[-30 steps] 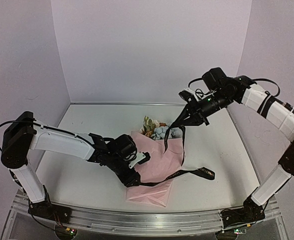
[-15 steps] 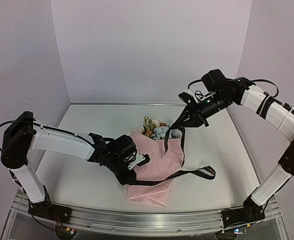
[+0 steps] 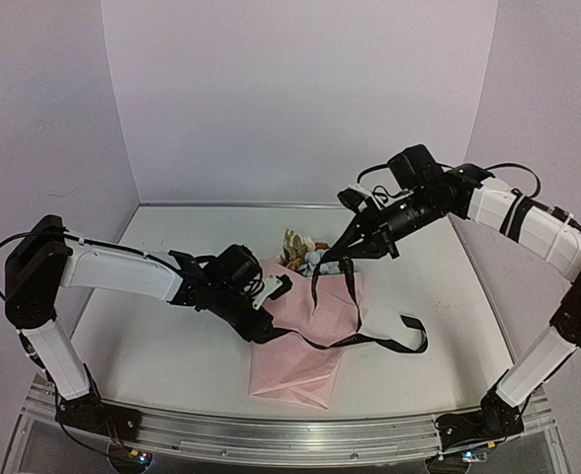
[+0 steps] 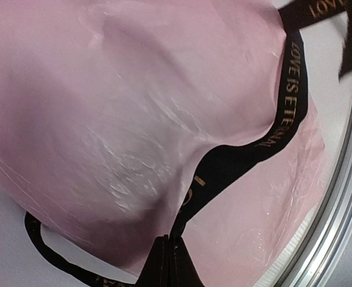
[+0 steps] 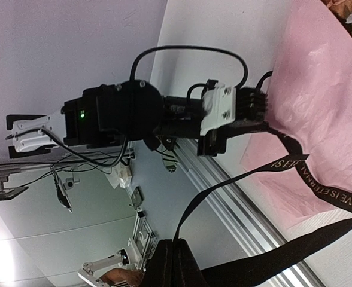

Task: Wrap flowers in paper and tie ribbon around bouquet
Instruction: Place the right side of the ribbon on the folded bouquet.

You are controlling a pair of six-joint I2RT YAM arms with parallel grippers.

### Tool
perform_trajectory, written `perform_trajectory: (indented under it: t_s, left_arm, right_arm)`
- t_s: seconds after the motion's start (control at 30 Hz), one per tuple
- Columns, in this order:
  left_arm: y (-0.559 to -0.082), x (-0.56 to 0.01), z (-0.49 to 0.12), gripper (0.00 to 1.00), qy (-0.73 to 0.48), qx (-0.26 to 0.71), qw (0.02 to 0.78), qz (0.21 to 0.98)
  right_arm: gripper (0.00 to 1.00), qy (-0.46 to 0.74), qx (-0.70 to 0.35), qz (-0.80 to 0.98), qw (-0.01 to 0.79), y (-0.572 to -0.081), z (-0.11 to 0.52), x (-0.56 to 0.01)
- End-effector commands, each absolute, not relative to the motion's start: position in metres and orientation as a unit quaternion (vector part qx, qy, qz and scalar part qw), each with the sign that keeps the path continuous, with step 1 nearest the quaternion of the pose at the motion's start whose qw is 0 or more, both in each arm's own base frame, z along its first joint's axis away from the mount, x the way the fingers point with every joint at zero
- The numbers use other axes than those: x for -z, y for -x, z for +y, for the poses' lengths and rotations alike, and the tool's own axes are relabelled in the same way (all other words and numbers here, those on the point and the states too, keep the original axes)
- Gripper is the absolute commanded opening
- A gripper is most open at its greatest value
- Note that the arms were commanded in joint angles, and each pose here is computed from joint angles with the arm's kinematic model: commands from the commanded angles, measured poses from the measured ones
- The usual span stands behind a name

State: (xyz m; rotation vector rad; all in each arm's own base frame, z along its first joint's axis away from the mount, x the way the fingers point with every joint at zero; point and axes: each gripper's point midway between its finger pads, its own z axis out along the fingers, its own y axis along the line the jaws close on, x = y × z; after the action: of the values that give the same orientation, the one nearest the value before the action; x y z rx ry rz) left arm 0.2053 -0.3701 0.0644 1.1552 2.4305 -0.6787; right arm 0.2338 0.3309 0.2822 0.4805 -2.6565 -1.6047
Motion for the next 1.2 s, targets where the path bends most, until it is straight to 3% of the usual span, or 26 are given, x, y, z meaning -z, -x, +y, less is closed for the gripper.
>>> perform_trajectory:
  t_s: [0.0, 0.47, 0.73, 1.17]
  left_arm:
    - [-0.239, -0.096, -0.397, 0.0, -0.369, 0.319, 0.22, 0.845]
    - [-0.261, -0.123, -0.405, 0.0, -0.349, 0.39, 0.215, 0.825]
    - [-0.255, -0.143, -0.404, 0.0, -0.358, 0.403, 0.222, 0.813]
    - [-0.243, -0.157, -0.402, 0.0, -0.372, 0.42, 0.214, 0.8]
  right_arm:
    - [0.0, -0.175, 0.541, -0.822, 0.029, -0.219, 0.35, -0.28]
    - [0.0, -0.162, 0.45, -0.874, 0.089, -0.213, 0.383, -0.169]
    - [0.0, -0.163, 0.319, -0.933, 0.024, -0.23, 0.377, -0.101]
    - [0.0, -0.158, 0.099, -0.977, -0.104, -0.272, 0.341, -0.054]
